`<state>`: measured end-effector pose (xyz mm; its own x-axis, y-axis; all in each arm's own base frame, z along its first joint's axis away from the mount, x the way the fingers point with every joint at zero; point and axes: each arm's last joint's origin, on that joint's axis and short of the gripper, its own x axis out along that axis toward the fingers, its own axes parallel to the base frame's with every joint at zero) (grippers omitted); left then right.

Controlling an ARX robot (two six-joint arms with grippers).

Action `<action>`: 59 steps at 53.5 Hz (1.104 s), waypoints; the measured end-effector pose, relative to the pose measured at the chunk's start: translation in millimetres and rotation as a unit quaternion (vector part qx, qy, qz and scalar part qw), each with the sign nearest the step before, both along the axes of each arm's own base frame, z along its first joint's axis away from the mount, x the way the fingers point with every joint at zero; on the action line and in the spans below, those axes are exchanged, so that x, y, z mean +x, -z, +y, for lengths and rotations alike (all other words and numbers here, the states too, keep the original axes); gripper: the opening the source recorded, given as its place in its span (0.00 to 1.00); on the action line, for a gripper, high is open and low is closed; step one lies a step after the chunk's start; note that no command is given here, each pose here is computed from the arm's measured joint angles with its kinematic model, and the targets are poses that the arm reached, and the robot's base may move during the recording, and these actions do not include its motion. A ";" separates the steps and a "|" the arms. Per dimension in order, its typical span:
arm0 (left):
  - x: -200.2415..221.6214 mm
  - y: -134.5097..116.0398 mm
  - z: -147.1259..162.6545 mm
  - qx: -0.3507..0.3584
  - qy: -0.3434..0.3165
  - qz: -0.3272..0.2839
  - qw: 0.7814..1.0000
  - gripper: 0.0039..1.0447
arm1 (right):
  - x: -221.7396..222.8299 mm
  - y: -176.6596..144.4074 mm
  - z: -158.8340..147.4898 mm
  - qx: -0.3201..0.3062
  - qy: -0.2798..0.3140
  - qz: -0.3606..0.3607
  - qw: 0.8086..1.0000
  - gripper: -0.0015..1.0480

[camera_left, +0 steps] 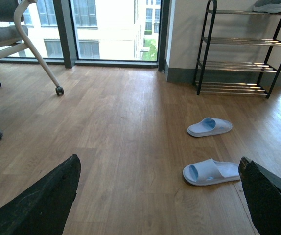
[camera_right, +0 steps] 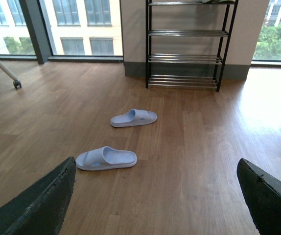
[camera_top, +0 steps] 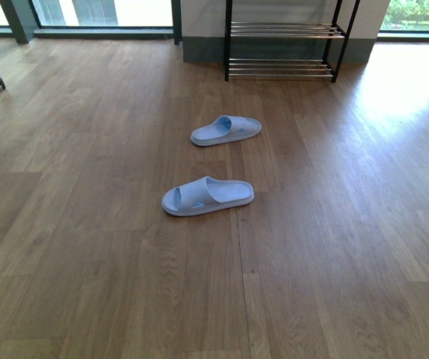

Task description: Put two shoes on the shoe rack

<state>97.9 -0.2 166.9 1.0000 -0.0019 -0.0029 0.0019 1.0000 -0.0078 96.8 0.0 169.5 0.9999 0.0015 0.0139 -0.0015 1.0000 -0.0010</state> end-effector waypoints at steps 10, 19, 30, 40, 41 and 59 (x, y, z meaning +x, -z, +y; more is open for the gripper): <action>0.0 0.0 0.1 0.000 -0.001 0.000 1.000 0.91 | 0.0 0.0 0.0 0.000 -0.001 0.000 1.000 0.91; 0.0 0.0 0.1 0.000 -0.001 0.000 1.000 0.91 | 0.0 0.0 0.0 0.000 0.000 0.000 1.000 0.91; 0.0 0.0 0.0 0.000 -0.001 0.000 1.000 0.91 | 0.0 0.0 0.0 0.000 0.000 0.000 1.000 0.91; 0.0 0.0 0.0 0.000 0.000 0.000 1.000 0.91 | 0.0 0.0 -0.1 0.000 0.002 0.000 1.000 0.91; 0.0 0.0 0.0 0.000 0.000 0.000 1.000 0.91 | 0.0 0.0 -0.1 0.000 0.001 0.000 1.000 0.91; 0.0 0.0 0.0 0.000 0.001 0.000 1.000 0.91 | 0.0 0.0 -0.2 0.000 0.003 0.000 1.000 0.91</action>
